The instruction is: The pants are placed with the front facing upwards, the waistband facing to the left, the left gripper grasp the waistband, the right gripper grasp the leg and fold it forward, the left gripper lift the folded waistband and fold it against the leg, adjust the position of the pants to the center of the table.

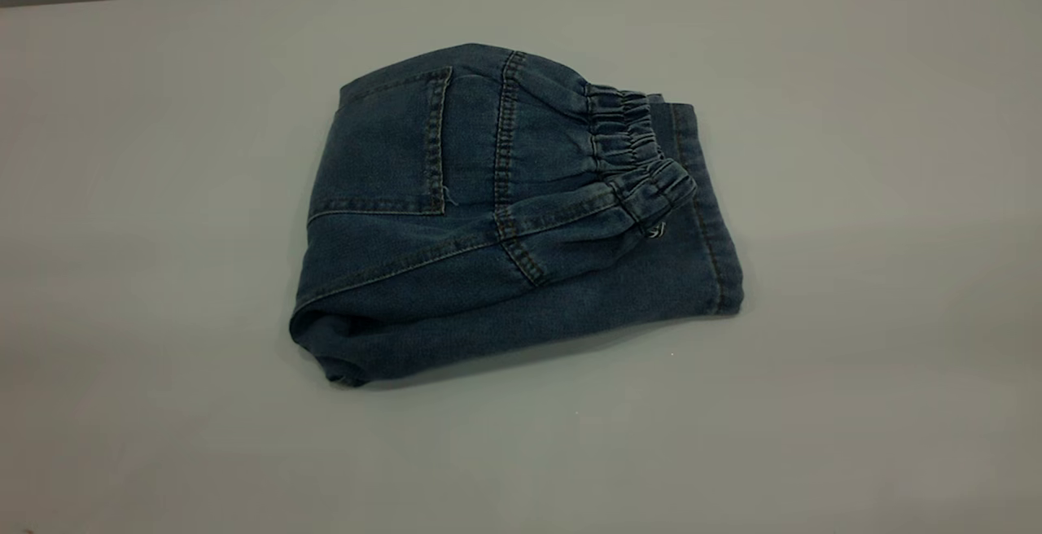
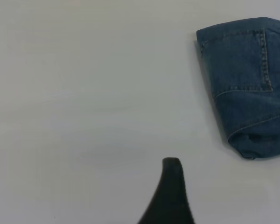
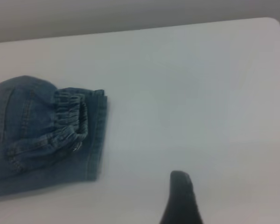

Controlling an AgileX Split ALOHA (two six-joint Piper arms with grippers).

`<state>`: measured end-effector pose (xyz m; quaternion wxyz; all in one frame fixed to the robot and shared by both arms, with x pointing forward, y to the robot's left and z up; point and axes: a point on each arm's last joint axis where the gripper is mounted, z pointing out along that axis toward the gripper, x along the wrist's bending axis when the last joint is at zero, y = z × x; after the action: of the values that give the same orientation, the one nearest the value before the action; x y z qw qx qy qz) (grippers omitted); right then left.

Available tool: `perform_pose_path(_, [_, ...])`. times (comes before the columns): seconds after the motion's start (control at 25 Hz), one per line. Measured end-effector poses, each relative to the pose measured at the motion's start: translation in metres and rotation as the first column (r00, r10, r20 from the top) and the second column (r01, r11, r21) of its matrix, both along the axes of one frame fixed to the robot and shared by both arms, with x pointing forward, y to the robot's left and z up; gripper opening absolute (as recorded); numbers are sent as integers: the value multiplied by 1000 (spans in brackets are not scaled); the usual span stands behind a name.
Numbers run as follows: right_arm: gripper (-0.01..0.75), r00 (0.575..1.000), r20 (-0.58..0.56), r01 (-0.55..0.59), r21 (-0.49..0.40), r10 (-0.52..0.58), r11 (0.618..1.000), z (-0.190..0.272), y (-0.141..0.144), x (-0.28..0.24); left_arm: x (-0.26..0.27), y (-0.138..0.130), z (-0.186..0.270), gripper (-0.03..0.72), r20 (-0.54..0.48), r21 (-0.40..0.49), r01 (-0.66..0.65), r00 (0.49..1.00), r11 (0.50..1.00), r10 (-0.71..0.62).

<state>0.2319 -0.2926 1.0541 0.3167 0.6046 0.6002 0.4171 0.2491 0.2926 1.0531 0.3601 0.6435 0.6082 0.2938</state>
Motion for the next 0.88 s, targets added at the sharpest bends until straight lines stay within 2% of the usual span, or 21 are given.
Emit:
perform_pose_path(0.32, [445,1000,0,-9,2,9,1000,0,0,0,-20,0,1,561,111,-1,-1,994,1000,1])
perform_pose_path(0.88, [445,1000,4,-8,7,8,1000,0,1,1,-20,0,1,561,109,0,0,994,1000,0])
